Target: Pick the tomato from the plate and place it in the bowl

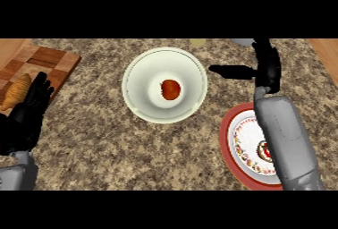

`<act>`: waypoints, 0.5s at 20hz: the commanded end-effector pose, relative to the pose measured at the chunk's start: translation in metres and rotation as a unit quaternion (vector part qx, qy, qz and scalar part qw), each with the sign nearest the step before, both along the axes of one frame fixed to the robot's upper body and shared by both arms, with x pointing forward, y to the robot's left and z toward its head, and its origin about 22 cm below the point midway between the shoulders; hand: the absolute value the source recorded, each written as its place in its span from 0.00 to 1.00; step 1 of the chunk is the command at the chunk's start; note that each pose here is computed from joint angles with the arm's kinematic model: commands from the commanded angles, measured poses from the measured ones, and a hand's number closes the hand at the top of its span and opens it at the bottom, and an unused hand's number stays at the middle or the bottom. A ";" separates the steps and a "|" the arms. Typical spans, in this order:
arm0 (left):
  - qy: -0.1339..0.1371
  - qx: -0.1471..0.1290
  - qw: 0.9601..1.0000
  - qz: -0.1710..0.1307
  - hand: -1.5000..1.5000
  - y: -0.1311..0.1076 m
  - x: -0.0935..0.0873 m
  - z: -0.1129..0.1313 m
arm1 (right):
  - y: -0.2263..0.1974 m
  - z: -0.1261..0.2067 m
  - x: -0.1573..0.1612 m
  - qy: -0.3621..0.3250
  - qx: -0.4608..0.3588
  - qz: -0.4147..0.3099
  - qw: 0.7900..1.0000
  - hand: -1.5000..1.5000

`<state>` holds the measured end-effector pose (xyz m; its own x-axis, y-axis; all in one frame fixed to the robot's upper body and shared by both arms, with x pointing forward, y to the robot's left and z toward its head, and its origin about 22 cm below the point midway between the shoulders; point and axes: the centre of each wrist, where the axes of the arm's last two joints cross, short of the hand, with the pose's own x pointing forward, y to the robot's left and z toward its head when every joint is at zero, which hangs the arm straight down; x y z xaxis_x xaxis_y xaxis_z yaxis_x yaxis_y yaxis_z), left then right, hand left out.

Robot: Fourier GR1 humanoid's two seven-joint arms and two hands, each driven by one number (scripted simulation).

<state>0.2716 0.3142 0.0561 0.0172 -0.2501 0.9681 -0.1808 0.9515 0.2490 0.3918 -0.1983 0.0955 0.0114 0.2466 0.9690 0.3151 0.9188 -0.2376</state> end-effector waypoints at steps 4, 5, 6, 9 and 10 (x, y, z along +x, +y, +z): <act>0.002 0.005 1.000 -0.002 0.50 -0.009 -0.007 0.006 | -0.077 -0.014 -0.069 -0.007 0.041 0.034 0.999 0.00; 0.007 -0.002 1.000 0.006 0.50 -0.004 0.001 -0.007 | -0.087 -0.017 -0.083 -0.011 0.059 0.041 0.997 0.00; 0.003 -0.002 1.000 0.002 0.50 -0.003 -0.002 0.004 | -0.091 -0.020 -0.092 -0.019 0.075 0.045 0.996 0.00; 0.006 -0.002 1.000 -0.007 0.50 -0.007 0.003 -0.011 | -0.113 0.005 -0.107 -0.039 0.074 0.061 0.995 0.00; -0.001 0.009 1.000 -0.009 0.50 0.001 -0.008 0.011 | -0.122 -0.020 -0.115 -0.043 0.080 0.054 0.994 0.00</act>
